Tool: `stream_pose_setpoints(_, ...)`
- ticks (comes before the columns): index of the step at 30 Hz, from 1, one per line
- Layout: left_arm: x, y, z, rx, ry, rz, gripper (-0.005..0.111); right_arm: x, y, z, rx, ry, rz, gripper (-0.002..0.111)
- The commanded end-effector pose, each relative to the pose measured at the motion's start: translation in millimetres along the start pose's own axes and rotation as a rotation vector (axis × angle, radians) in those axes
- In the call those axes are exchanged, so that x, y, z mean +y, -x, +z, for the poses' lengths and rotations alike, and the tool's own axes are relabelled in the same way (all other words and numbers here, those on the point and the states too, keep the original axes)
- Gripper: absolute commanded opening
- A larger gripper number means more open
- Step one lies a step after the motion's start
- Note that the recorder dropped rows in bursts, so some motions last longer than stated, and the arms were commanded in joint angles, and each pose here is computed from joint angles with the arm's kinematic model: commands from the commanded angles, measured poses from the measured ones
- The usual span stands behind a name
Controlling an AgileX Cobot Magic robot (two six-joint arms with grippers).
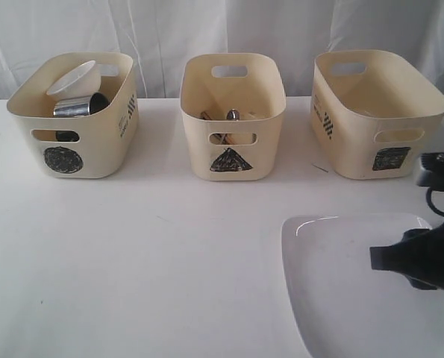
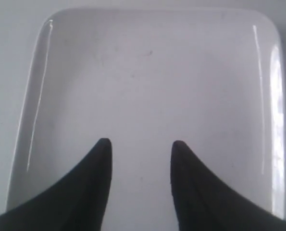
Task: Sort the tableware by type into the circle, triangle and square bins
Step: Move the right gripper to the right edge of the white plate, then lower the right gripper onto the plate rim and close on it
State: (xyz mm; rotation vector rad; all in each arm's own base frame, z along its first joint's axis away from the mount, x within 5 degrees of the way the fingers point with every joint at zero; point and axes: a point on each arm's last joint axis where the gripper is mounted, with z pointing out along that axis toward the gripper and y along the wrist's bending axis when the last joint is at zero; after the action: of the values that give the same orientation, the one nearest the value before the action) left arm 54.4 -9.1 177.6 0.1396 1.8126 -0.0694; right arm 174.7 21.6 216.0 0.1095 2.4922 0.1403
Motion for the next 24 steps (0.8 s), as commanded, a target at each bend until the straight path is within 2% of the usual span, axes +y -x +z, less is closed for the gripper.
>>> stream_pose_setpoints(1,-0.4,-1,0,0.002,-0.004,-0.005,0.042,-16,-6,-12,-0.065,-0.039,0.096,0.038)
stream_pose_setpoints(11,-0.4,-1,0,0.002,-0.004,-0.005,0.042,-44,-27,-32,-0.100,-0.163,0.243,0.038)
stream_pose_setpoints(24,-0.4,-1,0,0.002,-0.004,-0.005,0.042,-45,-30,-36,-0.103,-0.178,0.253,0.038)
